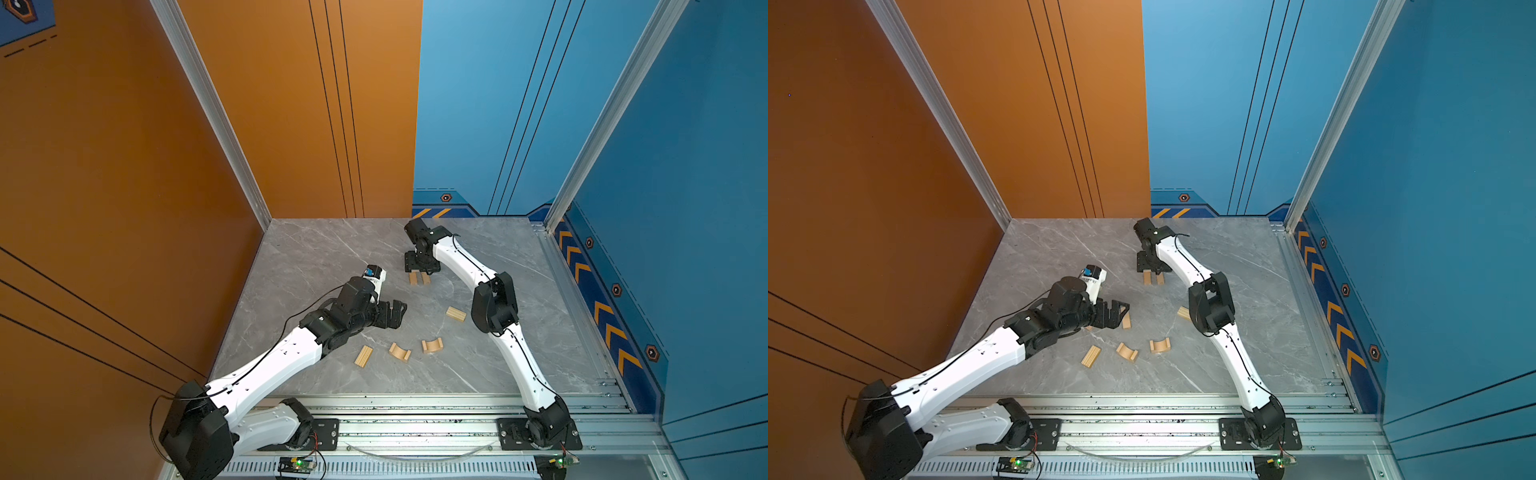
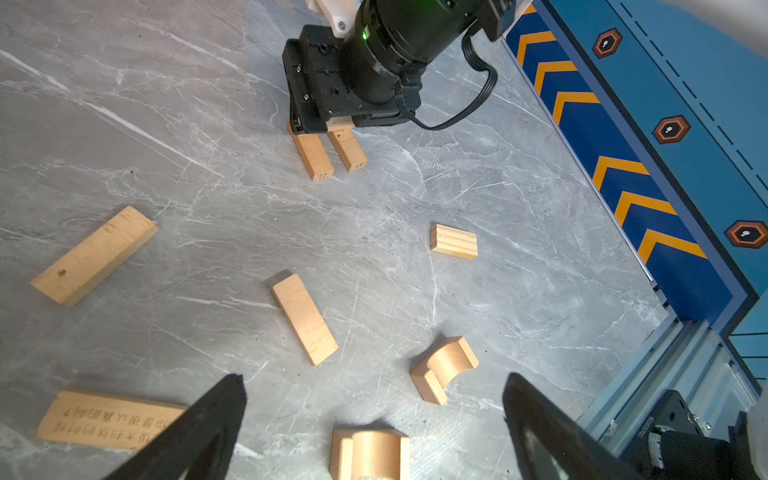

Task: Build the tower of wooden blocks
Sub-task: 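Lower the flat block across the tops of the two standing bars, then open the right gripper and draw it back while the left arm retracts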

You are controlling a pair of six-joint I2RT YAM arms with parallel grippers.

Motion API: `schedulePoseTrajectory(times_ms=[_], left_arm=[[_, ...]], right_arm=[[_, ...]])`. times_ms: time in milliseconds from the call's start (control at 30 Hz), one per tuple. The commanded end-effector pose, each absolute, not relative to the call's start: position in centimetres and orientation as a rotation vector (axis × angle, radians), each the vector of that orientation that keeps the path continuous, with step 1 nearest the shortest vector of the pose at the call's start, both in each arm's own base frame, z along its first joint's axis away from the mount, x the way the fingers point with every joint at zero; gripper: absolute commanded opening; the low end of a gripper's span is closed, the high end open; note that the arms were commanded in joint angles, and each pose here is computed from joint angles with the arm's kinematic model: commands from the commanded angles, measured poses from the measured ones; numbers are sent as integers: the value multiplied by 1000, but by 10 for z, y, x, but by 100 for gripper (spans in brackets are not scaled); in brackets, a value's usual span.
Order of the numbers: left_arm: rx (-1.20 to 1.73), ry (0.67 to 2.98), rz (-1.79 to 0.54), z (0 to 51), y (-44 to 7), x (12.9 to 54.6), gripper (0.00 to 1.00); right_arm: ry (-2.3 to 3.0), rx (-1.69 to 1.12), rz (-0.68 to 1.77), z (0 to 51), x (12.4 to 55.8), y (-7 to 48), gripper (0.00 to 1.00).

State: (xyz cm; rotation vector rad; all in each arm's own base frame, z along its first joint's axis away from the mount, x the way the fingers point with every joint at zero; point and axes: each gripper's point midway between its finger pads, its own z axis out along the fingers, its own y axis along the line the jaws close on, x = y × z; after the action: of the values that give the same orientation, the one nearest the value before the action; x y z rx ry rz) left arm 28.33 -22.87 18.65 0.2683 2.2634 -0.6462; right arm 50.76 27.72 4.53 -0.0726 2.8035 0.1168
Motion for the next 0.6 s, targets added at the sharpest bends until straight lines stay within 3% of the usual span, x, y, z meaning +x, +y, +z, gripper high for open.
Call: schedulePoseTrajectory(times_ms=[0, 200, 567], left_arm=[[268, 2251, -659, 189, -225, 282, 98], [269, 2252, -665, 189, -226, 282, 98], [270, 2255, -654, 189, -223, 281, 98]], right_arm=[[2832, -103, 100, 41, 501, 278, 66], [2832, -105, 97, 40, 501, 278, 70], [2765, -138, 158, 75, 507, 284, 95]])
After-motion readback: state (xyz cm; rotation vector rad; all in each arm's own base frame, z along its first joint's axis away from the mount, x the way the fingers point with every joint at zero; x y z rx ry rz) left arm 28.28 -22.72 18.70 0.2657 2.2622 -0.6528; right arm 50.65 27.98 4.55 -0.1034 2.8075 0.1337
